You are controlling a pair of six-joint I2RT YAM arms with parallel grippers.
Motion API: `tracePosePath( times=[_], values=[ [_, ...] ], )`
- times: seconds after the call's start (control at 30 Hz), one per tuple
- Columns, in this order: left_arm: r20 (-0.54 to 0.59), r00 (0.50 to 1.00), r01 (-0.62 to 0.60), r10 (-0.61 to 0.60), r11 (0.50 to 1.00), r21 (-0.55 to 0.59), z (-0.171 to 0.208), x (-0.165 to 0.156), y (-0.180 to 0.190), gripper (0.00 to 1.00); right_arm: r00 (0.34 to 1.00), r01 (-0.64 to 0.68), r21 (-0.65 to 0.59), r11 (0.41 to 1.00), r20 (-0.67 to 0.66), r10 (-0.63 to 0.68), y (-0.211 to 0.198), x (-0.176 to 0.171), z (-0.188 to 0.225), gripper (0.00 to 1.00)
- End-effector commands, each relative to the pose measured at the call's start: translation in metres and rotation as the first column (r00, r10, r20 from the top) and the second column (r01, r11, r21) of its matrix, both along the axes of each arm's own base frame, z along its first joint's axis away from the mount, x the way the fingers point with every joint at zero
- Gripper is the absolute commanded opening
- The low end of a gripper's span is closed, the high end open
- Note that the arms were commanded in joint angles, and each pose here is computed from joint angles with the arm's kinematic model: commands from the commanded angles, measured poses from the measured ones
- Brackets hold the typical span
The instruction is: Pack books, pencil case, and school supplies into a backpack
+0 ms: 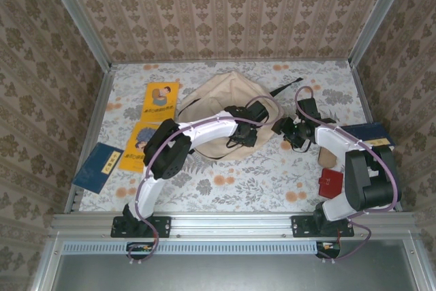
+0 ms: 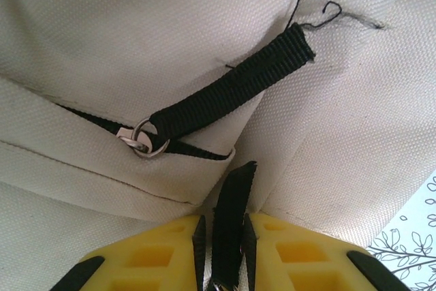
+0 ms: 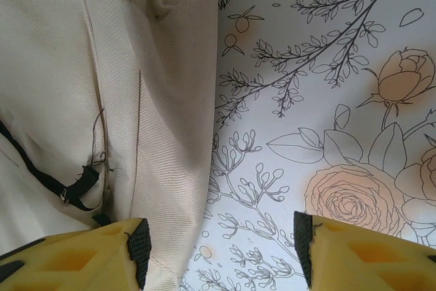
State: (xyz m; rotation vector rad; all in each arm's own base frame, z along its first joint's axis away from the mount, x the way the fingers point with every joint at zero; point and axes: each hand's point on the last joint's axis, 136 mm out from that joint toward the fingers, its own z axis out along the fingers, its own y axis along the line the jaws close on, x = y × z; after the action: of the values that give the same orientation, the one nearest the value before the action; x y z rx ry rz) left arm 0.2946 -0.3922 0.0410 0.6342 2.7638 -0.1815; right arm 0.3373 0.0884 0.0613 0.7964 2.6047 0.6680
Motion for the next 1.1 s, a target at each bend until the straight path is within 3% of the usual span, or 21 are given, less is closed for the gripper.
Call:
tracePosePath(
  times=[0.0,0.13,0.27,0.67,1.07],
  values=[
    [-0.005,1.000,-0.015,0.015,1.000,-0.005,-0.002,0.011,-0.001,0.24,1.000,-0.003,0.021,1.000,-0.002,0.003,0.003,0.001,0.000,0.61],
    [-0.005,1.000,-0.011,0.011,1.000,-0.012,-0.001,0.014,-0.005,0.24,1.000,-0.008,0.029,1.000,-0.008,0.008,0.004,0.002,-0.002,0.59],
    [0.003,1.000,-0.015,0.015,1.000,-0.008,0.001,0.017,-0.007,0.14,1.000,-0.018,0.043,0.999,-0.013,0.019,0.008,0.006,-0.005,0.56],
    [0.069,0.996,-0.048,0.050,0.998,-0.027,0.026,0.024,-0.002,0.01,0.997,-0.073,0.059,0.996,-0.002,0.074,0.022,0.021,-0.007,0.56],
    [0.096,0.992,-0.073,0.081,0.993,-0.088,0.058,0.011,0.014,0.00,0.994,-0.109,0.053,0.993,-0.019,0.110,0.038,0.033,-0.018,0.54]
  ],
)
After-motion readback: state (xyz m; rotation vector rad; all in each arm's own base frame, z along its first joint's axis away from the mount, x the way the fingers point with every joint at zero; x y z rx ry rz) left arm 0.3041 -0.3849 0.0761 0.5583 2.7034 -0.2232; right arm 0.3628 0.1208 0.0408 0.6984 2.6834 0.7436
